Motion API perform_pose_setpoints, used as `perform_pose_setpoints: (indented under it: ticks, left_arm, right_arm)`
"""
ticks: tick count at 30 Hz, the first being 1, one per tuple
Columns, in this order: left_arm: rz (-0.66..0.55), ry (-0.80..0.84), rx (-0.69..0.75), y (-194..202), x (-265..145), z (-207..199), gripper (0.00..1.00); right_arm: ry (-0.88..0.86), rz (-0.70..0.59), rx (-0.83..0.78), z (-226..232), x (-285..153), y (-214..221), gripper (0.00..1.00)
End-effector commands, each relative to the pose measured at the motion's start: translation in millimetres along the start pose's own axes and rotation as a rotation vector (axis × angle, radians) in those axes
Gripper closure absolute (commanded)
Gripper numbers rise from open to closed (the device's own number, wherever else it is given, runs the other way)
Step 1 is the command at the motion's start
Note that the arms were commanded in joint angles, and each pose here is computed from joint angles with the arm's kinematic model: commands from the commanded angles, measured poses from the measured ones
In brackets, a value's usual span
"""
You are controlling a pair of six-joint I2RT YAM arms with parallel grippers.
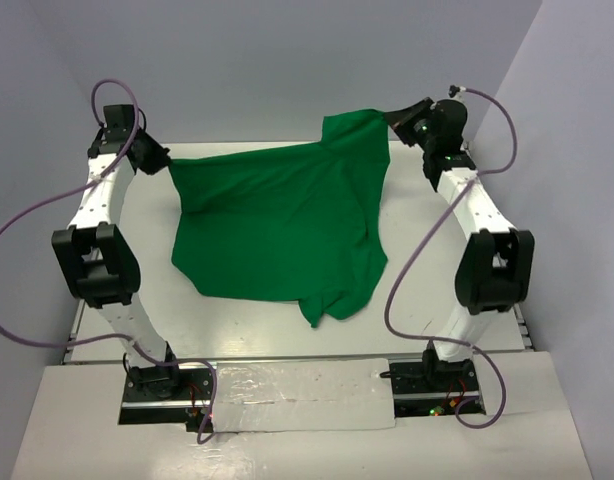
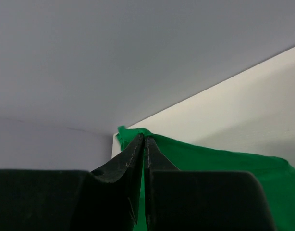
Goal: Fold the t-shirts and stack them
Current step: Flatten out the tshirt
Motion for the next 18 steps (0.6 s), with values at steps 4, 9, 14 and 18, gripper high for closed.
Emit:
perform_pose_setpoints:
  ticks: [4,9,14,18]
  left_arm:
    - [-0.023,0.009,-0.010,-30.1,23.2,-1.7,0.90]
    - [-0.013,0.010,-0.009,-26.6,25.6,0.9,0.90]
    - [0.003,0.009,-0.015,-10.0,17.7,8.8,0.90]
    - [-0.021,0.008,-0.009,-11.1,-6.0,10.2,0.90]
  right_arm:
    - [-0.167,0.047,-0.018,11.9,29.3,-2.8,0.91]
    - [-0.157,0.072,-0.041,2.7,15.0,12.1,0.91]
    - [-0.091,0.096,-0.070,-26.9,-27.9,41.2,0.91]
    - [-0.093,0.081,-0.128,-18.7,-58.9,41.4,0.91]
Point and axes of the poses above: each gripper's point midway between its finger pads, its own x axis out along the fingers, its own z axis along the line the jaws close on, y = z × x, the point moved 4 cm from there along -x, back along the fingers, and after that the axes turned 8 degrees about x, right-handed, at the moved point
